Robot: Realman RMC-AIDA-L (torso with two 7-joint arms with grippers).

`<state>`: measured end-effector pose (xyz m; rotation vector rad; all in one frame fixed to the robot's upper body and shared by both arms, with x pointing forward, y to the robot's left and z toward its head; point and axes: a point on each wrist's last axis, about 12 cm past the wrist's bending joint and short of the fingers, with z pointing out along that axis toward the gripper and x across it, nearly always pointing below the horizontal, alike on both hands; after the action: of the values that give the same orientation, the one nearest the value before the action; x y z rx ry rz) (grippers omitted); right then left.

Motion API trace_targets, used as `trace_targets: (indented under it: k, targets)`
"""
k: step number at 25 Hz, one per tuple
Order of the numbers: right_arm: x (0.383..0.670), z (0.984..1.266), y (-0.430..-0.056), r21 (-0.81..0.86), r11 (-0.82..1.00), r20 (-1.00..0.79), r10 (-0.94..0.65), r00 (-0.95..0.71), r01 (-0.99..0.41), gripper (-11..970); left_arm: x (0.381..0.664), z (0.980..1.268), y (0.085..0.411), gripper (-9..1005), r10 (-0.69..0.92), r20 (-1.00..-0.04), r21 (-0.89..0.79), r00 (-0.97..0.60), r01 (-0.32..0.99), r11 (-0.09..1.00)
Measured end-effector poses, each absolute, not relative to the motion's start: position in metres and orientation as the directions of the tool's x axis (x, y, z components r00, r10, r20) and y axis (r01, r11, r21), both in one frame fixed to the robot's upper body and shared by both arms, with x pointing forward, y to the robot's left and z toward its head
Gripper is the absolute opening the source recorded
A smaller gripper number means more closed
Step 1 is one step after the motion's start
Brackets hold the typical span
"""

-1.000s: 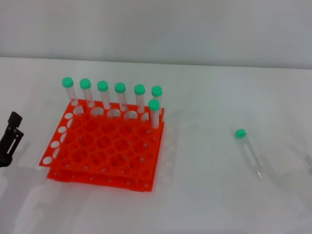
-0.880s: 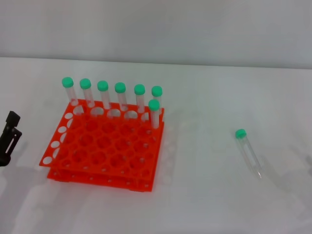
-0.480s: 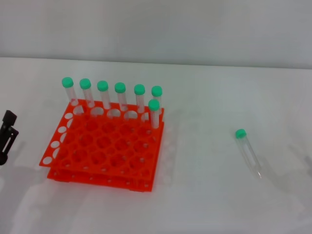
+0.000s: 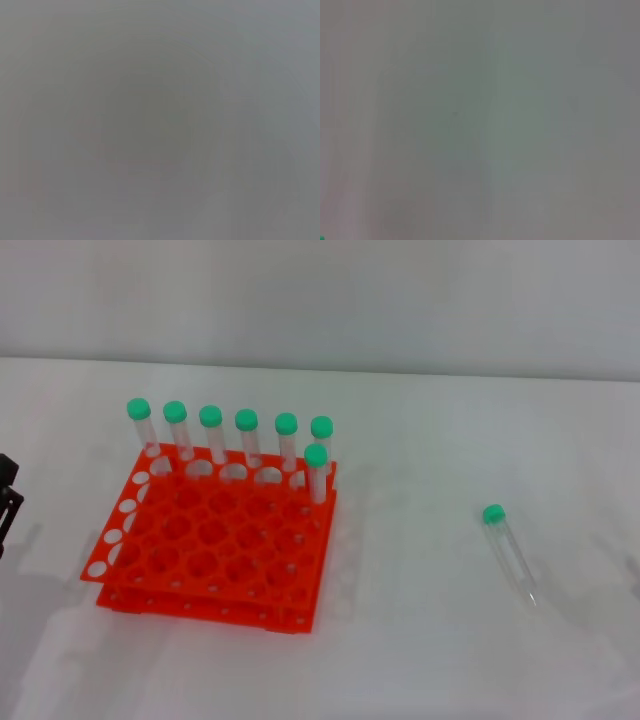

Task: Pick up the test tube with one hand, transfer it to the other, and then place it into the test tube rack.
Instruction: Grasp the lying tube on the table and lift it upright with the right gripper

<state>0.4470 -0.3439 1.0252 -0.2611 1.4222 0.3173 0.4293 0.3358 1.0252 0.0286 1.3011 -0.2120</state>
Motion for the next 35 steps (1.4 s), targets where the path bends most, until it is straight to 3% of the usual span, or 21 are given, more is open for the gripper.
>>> trace_targets:
  k: [17,35]
  targets:
    - [0.45,1.028,-0.345,-0.003,0.933,-0.989,0.052,0.141,-0.361,858,0.439,1.026,0.335,765,-0.158,-0.955,-0.124,0.253,0.145,0.982]
    - [0.44,1.027,-0.345,0.009,0.933,-0.987,0.066,0.145,-0.36,858,0.426,1.026,0.335,761,-0.167,-0.947,-0.13,0.275,0.146,0.981]
